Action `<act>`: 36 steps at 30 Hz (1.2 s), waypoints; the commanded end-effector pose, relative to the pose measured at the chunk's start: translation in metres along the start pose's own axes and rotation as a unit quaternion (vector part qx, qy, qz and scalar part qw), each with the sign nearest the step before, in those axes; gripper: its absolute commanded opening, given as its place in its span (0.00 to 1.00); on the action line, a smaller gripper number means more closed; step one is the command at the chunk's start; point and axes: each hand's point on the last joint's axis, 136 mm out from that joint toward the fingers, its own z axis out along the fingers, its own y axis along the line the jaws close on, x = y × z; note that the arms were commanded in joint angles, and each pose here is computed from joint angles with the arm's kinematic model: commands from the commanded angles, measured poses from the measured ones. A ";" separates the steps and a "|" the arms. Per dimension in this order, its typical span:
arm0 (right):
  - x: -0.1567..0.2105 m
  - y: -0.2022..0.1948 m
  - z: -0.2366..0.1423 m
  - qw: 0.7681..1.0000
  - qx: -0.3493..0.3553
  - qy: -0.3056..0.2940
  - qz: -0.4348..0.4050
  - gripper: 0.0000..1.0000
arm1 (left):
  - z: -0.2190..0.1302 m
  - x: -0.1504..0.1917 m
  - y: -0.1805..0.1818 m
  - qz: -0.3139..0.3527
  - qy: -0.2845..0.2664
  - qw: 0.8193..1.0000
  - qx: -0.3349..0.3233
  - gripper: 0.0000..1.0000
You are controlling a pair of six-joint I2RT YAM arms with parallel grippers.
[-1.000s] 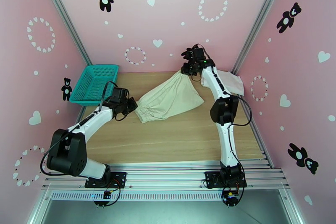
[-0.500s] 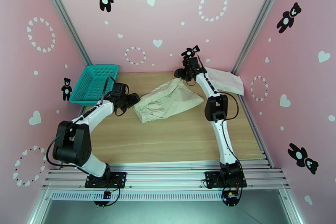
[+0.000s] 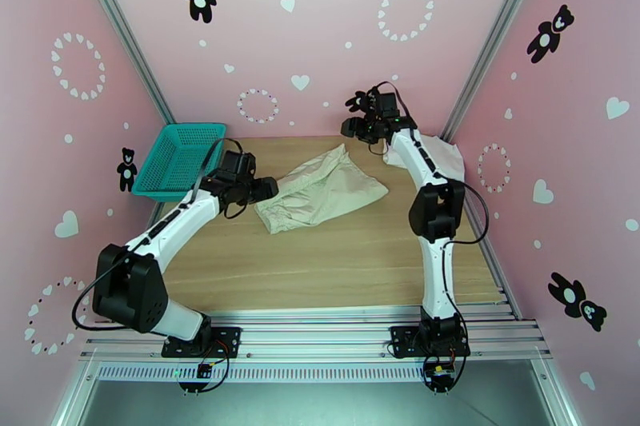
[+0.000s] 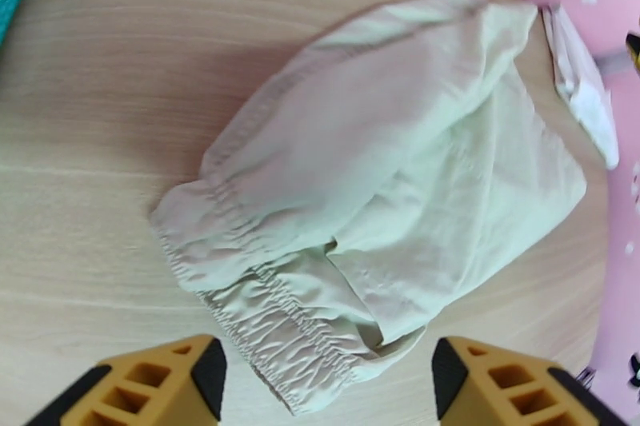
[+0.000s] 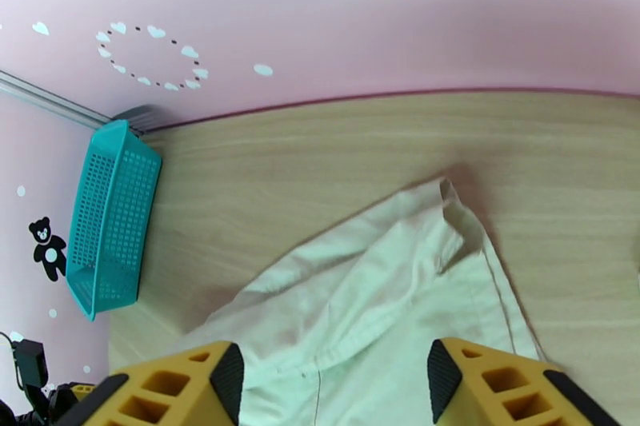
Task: Fold and stack the mixed laundry pile
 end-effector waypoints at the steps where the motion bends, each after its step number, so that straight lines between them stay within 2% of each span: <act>1: 0.034 0.003 -0.003 1.000 0.003 0.028 -0.013 0.61 | 0.015 -0.005 0.003 0.086 0.028 0.996 -0.016 0.70; 4: 0.068 -0.003 0.009 0.999 0.008 0.053 -0.006 0.51 | 0.029 -0.013 0.010 0.132 0.038 0.990 -0.042 0.70; 7: 0.097 -0.002 0.034 0.996 0.005 0.083 -0.015 0.43 | 0.036 -0.028 0.031 0.151 0.027 0.982 -0.105 0.80; 9: 0.107 0.005 0.052 0.995 -0.009 0.094 -0.023 0.35 | 0.042 -0.035 0.039 0.160 0.029 0.978 -0.129 0.82; 12: 0.111 0.013 0.075 0.994 -0.025 0.098 -0.035 0.28 | 0.057 -0.040 0.045 0.165 0.038 0.976 -0.135 0.82; 17: 0.108 0.003 0.107 0.994 -0.009 0.102 -0.034 0.16 | 0.082 -0.049 0.058 0.146 0.042 0.980 -0.130 0.80; 20: 0.100 -0.003 0.117 0.995 0.001 0.088 -0.040 0.12 | 0.095 -0.055 0.068 0.128 0.044 0.983 -0.125 0.79; 25: 0.082 -0.004 0.130 0.997 0.005 0.060 -0.048 0.13 | 0.109 -0.065 0.079 0.100 0.042 0.987 -0.116 0.77; 30: 0.064 -0.008 0.141 0.998 0.017 0.035 -0.054 0.26 | 0.105 -0.076 0.080 0.079 0.031 0.991 -0.100 0.80; 33: 0.057 -0.010 0.149 0.998 0.019 0.027 -0.056 0.33 | 0.096 -0.087 0.081 0.061 0.020 0.994 -0.088 0.81; 36: 0.055 -0.014 0.153 0.998 0.022 0.032 -0.053 0.36 | 0.067 -0.107 0.087 0.027 -0.011 0.996 -0.081 0.79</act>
